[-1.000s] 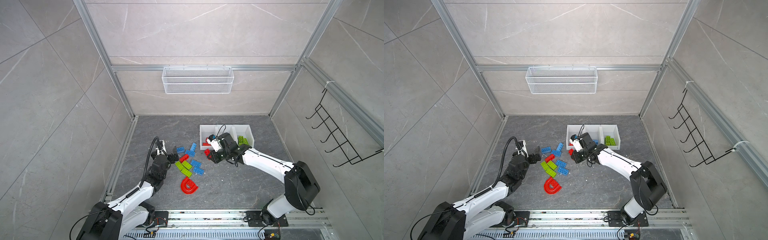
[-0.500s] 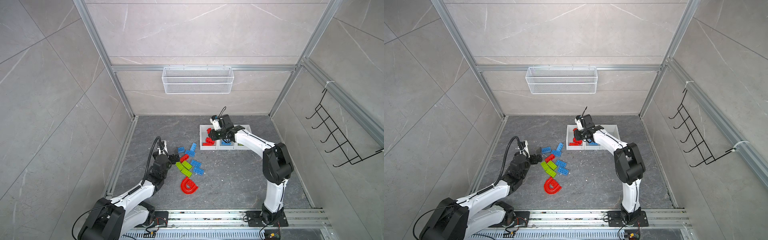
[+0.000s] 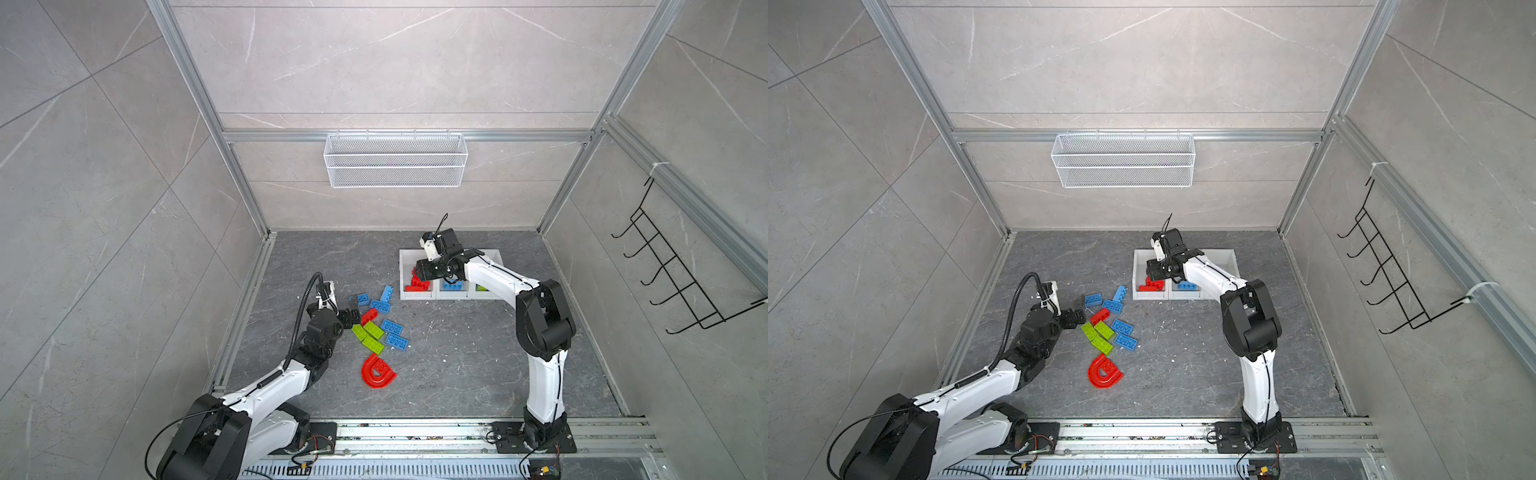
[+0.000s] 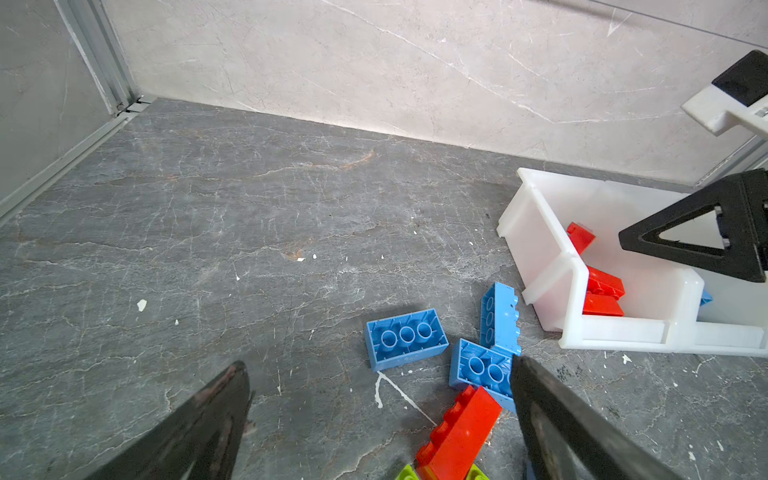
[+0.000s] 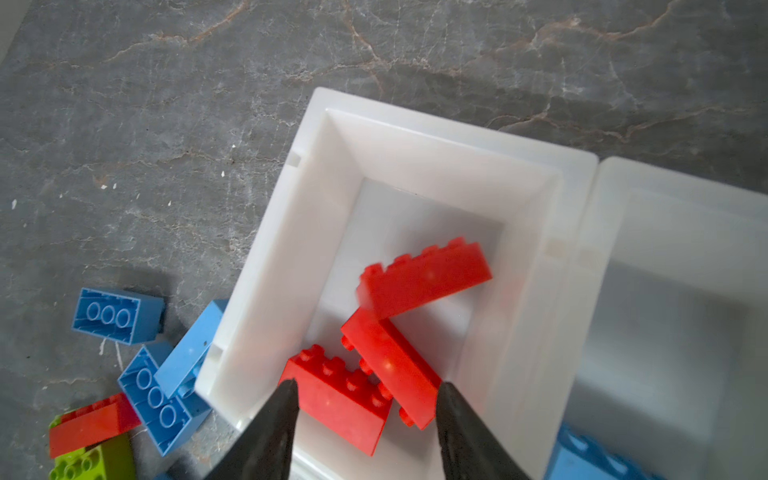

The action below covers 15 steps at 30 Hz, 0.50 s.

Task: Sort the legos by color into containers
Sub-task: 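Move the right gripper back over the pile toward the red arch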

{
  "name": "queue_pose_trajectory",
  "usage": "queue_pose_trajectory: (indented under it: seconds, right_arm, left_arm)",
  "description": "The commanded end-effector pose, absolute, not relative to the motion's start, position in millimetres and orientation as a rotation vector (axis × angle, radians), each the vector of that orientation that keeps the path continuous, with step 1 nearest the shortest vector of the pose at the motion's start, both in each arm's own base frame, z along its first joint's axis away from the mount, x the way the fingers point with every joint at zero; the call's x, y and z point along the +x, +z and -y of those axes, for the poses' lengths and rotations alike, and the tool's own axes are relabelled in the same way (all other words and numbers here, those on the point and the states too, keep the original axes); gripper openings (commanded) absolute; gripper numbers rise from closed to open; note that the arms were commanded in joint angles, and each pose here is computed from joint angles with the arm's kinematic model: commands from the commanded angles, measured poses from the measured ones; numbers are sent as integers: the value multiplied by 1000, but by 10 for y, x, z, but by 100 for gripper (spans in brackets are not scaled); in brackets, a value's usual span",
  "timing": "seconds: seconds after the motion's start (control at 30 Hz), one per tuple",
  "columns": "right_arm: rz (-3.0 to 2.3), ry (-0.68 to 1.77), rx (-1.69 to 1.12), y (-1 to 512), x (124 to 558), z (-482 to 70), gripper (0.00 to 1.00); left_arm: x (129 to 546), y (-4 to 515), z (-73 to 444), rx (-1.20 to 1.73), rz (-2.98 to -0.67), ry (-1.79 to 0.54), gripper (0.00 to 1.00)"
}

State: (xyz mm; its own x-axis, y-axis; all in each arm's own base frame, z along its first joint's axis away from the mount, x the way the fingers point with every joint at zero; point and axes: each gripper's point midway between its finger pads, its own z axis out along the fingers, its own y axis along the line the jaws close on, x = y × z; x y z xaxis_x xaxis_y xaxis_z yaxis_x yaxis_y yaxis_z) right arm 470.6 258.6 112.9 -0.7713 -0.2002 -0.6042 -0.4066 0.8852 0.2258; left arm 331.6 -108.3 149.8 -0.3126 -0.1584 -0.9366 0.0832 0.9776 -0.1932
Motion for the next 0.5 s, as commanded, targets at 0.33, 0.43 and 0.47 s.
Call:
queue_pose_trajectory:
  seconds: [0.33,0.43,0.47]
  right_arm:
    - [-2328,688,-835,1605,2754,-3150,60]
    - [-2369,664,-922,1427,2411,-3271,61]
    - [-2377,642,-948,1360,2323,-3313,61]
  left_arm:
    - [3338,1799,1279,-9,-1777,-388,100]
    - [3331,1811,1290,1,-1765,-392,100]
    - [3326,1810,1279,-3,-1761,-390,100]
